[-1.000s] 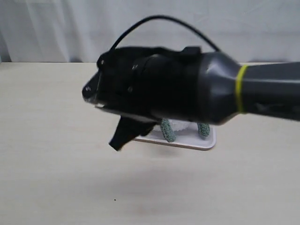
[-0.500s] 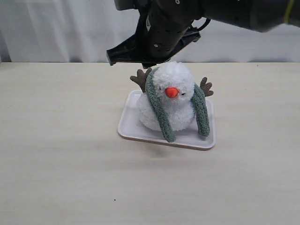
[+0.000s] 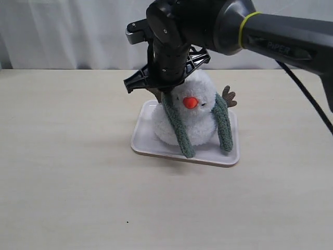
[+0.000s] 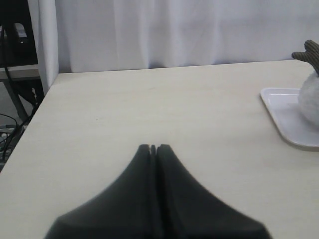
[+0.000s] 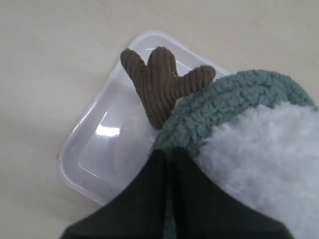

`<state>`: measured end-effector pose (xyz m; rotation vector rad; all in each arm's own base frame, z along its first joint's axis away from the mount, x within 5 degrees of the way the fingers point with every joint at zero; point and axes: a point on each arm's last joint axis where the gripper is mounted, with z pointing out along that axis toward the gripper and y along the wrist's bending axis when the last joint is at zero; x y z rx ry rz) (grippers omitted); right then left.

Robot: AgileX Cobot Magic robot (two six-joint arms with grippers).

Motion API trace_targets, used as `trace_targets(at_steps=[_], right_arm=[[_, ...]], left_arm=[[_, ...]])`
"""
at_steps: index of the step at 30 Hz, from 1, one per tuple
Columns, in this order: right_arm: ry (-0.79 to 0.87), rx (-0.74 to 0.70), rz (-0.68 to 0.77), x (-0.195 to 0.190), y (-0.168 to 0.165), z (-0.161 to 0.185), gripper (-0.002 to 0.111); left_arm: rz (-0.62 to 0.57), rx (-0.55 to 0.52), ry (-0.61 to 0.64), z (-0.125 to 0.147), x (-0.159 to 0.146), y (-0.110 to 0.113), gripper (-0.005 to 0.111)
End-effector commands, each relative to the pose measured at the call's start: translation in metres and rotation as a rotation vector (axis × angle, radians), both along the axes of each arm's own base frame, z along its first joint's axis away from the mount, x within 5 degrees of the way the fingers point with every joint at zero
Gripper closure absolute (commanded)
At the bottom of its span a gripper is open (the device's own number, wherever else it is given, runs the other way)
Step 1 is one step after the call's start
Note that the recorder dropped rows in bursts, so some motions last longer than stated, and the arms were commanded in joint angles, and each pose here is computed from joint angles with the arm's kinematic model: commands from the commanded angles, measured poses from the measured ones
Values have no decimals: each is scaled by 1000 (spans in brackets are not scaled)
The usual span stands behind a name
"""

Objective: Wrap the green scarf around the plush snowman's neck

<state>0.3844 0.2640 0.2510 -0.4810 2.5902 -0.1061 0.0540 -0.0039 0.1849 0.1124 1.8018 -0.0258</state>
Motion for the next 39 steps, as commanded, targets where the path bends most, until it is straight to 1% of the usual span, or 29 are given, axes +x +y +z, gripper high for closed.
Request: trace_targets(at_steps=[1, 7, 12, 15, 19, 25, 29, 34, 39], right_arm=[[19, -34, -3, 4, -1, -11, 104], [38, -3, 2, 7, 5, -24, 104], [56, -12, 5, 9, 7, -37, 104], [56, -13, 7, 9, 7, -37, 104], [25, 7, 13, 6, 5, -18, 104], [-47, 49, 16, -2, -2, 20, 104], [-96, 19, 12, 0, -6, 27, 104], [-118, -42, -20, 8, -7, 12, 104], [-115, -41, -4, 15, -1, -6, 104]], left_arm=[[2, -4, -13, 0, 0, 0, 107], [2, -4, -13, 0, 0, 0, 107], [2, -4, -13, 0, 0, 0, 107], [2, -4, -13, 0, 0, 0, 107], [2, -4, -13, 0, 0, 0, 107], [2, -4, -13, 0, 0, 0, 107], [2, -4, -13, 0, 0, 0, 107], [2, -4, -13, 0, 0, 0, 107], [2, -4, -13, 0, 0, 0, 107]])
